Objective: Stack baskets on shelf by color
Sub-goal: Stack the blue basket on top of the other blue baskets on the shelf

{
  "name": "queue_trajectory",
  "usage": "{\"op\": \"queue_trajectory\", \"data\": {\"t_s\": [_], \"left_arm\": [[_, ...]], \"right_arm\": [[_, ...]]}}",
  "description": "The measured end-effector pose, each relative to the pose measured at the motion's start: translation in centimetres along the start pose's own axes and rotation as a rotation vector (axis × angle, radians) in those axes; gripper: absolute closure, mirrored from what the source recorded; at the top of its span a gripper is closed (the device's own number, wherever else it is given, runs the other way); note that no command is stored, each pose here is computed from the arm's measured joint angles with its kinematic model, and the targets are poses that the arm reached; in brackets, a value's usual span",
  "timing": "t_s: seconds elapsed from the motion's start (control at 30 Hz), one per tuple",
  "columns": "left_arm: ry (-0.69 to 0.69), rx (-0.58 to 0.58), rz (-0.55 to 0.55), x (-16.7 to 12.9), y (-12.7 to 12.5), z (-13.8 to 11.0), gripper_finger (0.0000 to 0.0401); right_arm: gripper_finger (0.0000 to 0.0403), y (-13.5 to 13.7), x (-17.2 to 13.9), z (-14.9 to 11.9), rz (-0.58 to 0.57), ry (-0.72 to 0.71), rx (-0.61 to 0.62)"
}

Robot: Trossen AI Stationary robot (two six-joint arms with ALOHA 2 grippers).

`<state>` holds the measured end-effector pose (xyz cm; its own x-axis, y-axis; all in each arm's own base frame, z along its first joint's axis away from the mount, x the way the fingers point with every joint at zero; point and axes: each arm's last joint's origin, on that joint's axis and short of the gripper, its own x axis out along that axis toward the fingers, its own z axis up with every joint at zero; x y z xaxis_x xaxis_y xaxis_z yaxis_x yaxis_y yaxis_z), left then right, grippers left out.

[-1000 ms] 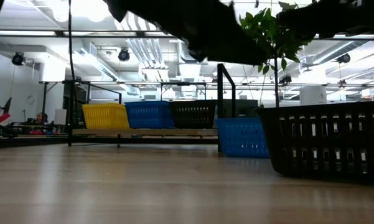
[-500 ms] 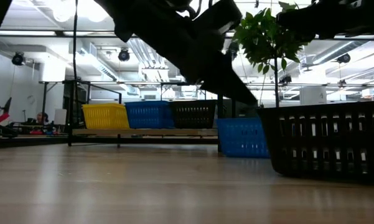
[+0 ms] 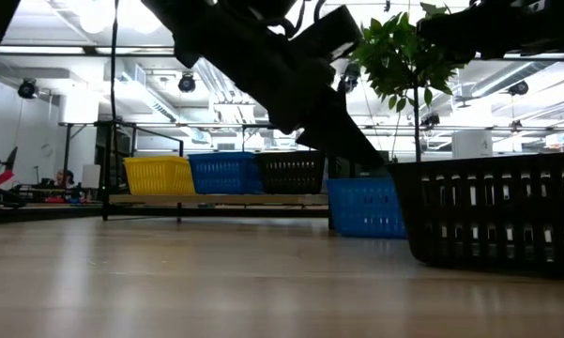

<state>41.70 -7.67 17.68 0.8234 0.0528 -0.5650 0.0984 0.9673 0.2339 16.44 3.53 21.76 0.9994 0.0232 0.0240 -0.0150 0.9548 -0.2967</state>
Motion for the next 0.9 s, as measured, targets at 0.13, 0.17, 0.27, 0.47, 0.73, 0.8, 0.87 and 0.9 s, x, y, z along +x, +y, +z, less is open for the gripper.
{"op": "queue_trajectory", "data": {"t_s": [0.13, 0.17, 0.27, 0.47, 0.73, 0.8, 0.87, 0.9], "left_arm": [[0.019, -0.001, 0.005, 0.8, 0.1, -0.7, 0.0187], [0.017, 0.0, 0.004, 0.9, 0.0, -0.8, 0.0187], [0.019, 0.008, 0.003, 1.6, -0.2, -1.3, 0.0187], [0.035, 0.012, 0.0, 2.6, -0.5, -2.0, 0.0187], [0.033, 0.034, 0.0, 2.7, -0.5, -1.9, 0.0204], [0.033, 0.037, 0.0, 2.7, -0.5, -1.9, 0.0221], [0.032, 0.037, 0.0, 2.7, -0.5, -1.9, 0.024], [0.031, 0.037, 0.0, 2.7, -0.5, -1.9, 0.025]], "right_arm": [[0.0365, 0.0, 0.0, 0.0, 0.0, 0.002, 0.0], [0.0365, 0.0, 0.0, 0.0, 0.0, 0.002, 0.0], [0.0365, 0.0, 0.0, 0.0, 0.001, 0.003, 0.0], [0.0365, 0.0, 0.0, -0.1, 0.004, 0.015, -0.003], [0.0365, 0.0, 0.0, -0.2, -0.002, 0.021, -0.004], [0.0364, 0.0, 0.0, -0.2, -0.002, 0.021, -0.004], [0.0365, 0.0, 0.0, -0.2, -0.002, 0.021, -0.005], [0.0365, 0.0, 0.0, -0.2, -0.002, 0.021, -0.004]]}}
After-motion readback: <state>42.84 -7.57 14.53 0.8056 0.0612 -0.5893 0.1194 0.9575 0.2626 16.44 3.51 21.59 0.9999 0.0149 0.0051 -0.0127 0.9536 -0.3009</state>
